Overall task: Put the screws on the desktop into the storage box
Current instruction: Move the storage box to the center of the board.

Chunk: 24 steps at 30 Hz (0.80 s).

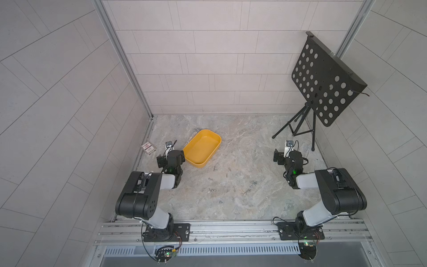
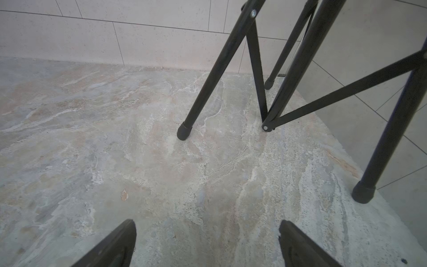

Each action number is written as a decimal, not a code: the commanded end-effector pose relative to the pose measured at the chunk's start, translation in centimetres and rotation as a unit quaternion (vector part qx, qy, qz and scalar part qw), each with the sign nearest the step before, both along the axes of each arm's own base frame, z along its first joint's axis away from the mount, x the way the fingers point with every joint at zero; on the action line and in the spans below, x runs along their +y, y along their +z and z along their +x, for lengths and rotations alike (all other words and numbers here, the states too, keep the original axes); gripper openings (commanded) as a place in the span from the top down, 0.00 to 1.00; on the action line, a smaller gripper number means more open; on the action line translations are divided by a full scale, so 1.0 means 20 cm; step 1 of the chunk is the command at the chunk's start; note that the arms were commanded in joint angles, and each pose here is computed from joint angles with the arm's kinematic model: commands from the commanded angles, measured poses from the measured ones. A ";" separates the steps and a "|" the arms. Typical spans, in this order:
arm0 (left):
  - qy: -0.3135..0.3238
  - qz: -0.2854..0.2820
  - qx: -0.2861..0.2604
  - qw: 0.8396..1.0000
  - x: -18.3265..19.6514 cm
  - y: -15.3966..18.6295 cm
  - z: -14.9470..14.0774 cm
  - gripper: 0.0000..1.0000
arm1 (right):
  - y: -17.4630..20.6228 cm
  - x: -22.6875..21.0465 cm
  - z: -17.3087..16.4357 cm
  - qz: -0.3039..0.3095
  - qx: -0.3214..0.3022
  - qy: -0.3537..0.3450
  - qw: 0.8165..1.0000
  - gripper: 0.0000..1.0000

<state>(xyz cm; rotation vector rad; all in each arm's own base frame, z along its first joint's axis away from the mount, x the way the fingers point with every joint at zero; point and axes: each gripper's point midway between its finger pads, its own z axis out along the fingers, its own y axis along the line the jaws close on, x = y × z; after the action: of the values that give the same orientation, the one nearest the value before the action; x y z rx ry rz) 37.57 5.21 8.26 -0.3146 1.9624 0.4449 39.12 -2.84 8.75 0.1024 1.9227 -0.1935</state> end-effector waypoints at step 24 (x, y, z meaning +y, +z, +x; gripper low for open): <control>-0.008 -0.013 -0.013 1.000 0.00 0.04 0.03 0.00 | 0.01 -0.01 0.01 0.003 -0.005 -0.005 1.000 0.00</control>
<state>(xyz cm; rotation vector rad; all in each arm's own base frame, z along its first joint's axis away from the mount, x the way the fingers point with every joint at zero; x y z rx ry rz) 37.79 5.03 8.13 -0.3031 1.9705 0.4139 39.11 -2.90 8.73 0.1041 1.9235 -0.1939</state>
